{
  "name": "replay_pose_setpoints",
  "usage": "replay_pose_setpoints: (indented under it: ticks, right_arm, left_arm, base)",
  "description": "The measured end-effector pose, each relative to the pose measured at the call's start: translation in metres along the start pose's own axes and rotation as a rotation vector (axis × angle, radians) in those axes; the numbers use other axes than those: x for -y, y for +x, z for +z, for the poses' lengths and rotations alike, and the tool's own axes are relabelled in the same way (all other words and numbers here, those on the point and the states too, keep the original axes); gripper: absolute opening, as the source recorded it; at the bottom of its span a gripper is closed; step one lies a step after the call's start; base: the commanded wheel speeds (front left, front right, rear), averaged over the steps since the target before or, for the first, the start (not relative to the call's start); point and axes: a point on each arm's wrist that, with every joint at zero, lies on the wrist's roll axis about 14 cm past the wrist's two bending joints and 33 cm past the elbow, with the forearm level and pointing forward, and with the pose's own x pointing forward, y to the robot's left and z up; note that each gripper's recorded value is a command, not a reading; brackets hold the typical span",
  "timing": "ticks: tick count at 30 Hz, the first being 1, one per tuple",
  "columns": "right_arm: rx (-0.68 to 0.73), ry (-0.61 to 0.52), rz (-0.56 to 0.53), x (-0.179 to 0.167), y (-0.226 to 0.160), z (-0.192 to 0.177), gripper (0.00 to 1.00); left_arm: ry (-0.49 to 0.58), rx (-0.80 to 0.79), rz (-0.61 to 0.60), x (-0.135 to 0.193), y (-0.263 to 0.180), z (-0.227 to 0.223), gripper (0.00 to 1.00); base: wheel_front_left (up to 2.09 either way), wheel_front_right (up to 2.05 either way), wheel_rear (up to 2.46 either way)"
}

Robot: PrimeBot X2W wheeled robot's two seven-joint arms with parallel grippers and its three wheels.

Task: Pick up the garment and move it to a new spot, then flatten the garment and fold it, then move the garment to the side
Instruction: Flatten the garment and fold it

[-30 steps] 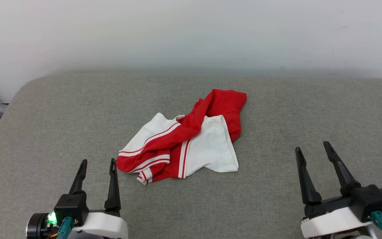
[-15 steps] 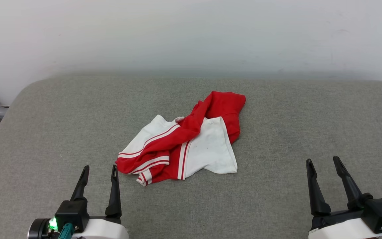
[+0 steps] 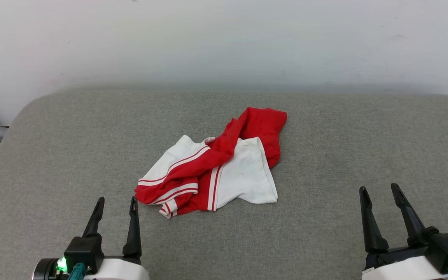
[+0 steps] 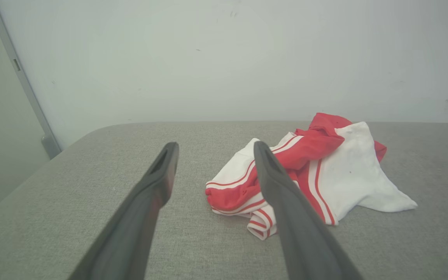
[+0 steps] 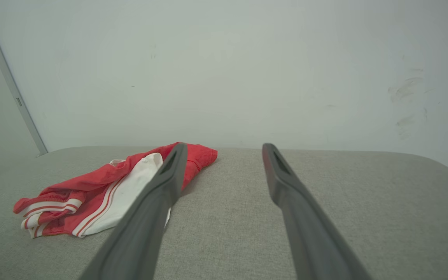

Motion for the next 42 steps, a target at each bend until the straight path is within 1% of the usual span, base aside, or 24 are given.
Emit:
replay_pose_setpoints:
  ticks: [10, 14, 18, 22, 24, 26, 28, 32, 35, 37, 42]
  right_arm:
    - [0.004, -0.010, 0.011, -0.003, 0.001, 0.001, 1.00]
    - [0.073, -0.055, 0.021, -0.004, 0.013, 0.023, 1.00]
    - [0.184, -0.094, 0.044, -0.009, 0.035, 0.056, 1.00]
    - [0.305, -0.136, 0.115, -0.025, 0.059, 0.094, 1.00]
    - [0.354, -0.136, 0.159, -0.035, 0.071, 0.110, 1.00]
    - [0.391, -0.149, 0.221, -0.048, 0.082, 0.122, 1.00]
    - [0.402, -0.159, 0.297, -0.065, 0.092, 0.126, 1.00]
    - [0.371, -0.170, 0.468, -0.102, 0.106, 0.117, 1.00]
    - [0.286, -0.207, 0.597, -0.124, 0.113, 0.092, 1.00]
    - [0.183, -0.216, 0.670, -0.135, 0.116, 0.069, 1.00]
    - [-0.118, -0.304, 0.832, -0.155, 0.114, 0.012, 1.00]
  left_arm:
    - [0.011, -0.009, 0.000, -0.003, -0.002, -0.003, 1.00]
    - [0.015, -0.015, 0.003, -0.004, -0.002, -0.005, 1.00]
    - [0.015, -0.022, 0.001, -0.004, -0.002, -0.007, 1.00]
    - [0.015, -0.024, 0.003, -0.005, -0.001, -0.008, 1.00]
    - [0.013, -0.022, 0.006, -0.006, 0.001, -0.007, 1.00]
    - [0.011, -0.023, 0.009, -0.007, 0.003, -0.008, 1.00]
    - [0.011, -0.029, 0.016, -0.009, 0.003, -0.010, 1.00]
    - [0.010, -0.033, 0.025, -0.011, 0.005, -0.011, 1.00]
    - [0.010, -0.039, 0.034, -0.013, 0.005, -0.013, 1.00]
    - [0.010, -0.039, 0.038, -0.014, 0.006, -0.013, 1.00]
    - [0.012, -0.049, 0.045, -0.016, 0.010, -0.016, 1.00]
  base:
    - [0.00, 0.00, 0.00]
    - [0.00, 0.00, 0.00]
    - [0.00, 0.00, 0.00]
    - [0.00, 0.00, 0.00]
    - [0.00, 0.00, 0.00]
    - [0.00, 0.00, 0.00]
    - [0.00, 0.00, 0.00]
    - [0.00, 0.00, 0.00]
    - [0.00, 0.00, 0.00]
    - [0.00, 0.00, 0.00]
    - [0.00, 0.00, 0.00]
